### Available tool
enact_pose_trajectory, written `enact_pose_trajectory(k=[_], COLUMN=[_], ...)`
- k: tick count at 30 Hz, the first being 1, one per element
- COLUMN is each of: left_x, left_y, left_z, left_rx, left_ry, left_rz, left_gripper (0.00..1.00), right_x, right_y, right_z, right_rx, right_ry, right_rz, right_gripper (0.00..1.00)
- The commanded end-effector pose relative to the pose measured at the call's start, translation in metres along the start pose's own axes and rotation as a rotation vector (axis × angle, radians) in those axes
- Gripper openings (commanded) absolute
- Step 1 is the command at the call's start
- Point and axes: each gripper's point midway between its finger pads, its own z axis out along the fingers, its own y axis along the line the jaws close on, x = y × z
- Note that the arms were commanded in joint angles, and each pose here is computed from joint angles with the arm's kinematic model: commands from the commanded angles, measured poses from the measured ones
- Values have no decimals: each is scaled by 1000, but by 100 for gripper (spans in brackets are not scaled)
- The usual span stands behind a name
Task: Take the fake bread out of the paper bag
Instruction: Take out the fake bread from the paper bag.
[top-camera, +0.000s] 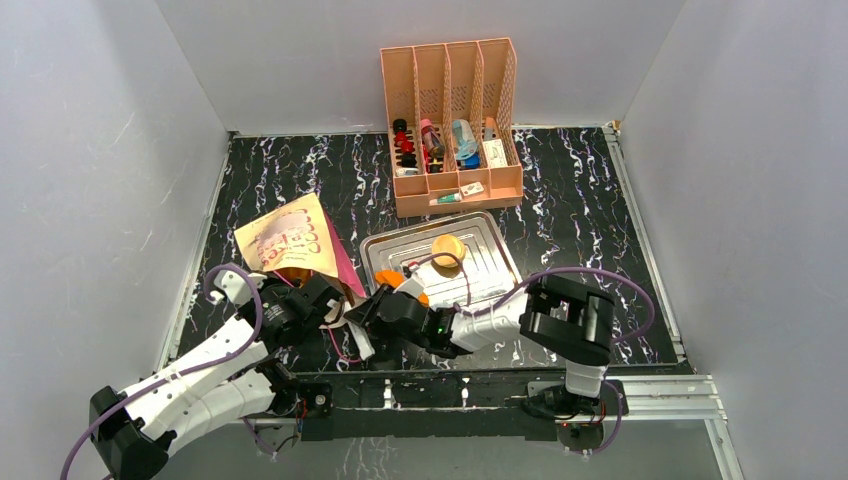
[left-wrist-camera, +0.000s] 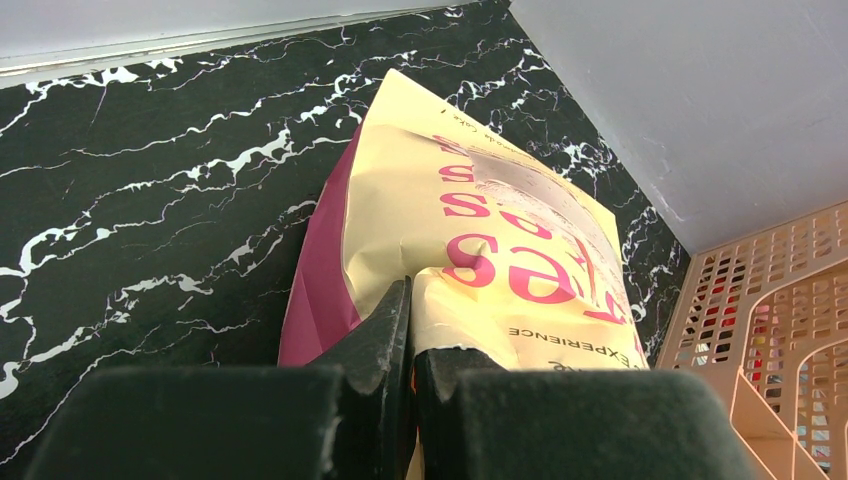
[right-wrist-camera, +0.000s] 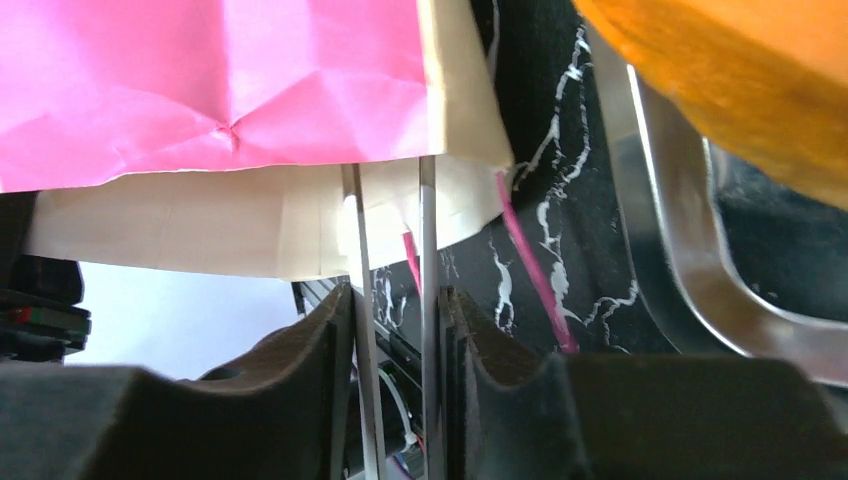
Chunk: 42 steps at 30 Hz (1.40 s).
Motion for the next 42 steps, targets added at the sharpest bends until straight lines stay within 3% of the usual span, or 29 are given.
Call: enact_pose_trajectory(k=[1, 3, 6, 18, 29, 37, 42], left_x=[-8, -8, -6, -3, -22, -29, -29], left_y=[-6, -7, -7, -10, -22, -20, -19], left_z=[-1, -1, -1, 0, 0, 2, 3], left_rx=[10, 10, 9, -3, 2, -4, -7], left_ry=[-10, -12, -11, -24, -84, -115, -121], left_rz=[-25, -25, -20, -8, 17, 36, 39], left_gripper=[0, 0, 0, 1, 3, 3, 3], right_x=[-9, -9, -10, -22, -14, -30, -51], right_y=[36, 41, 43, 62, 42, 25, 19], right_z=[-2, -7, -15, -83, -147, -201, -225], right_rx=[-121, -138, -147, -234, -226, -193, -170], right_ry=[-12, -9, -2, 16, 159, 177, 109], right_rz=[22, 7, -16, -129, -417, -523, -529], right_gripper=[13, 4, 0, 0, 0, 0, 0])
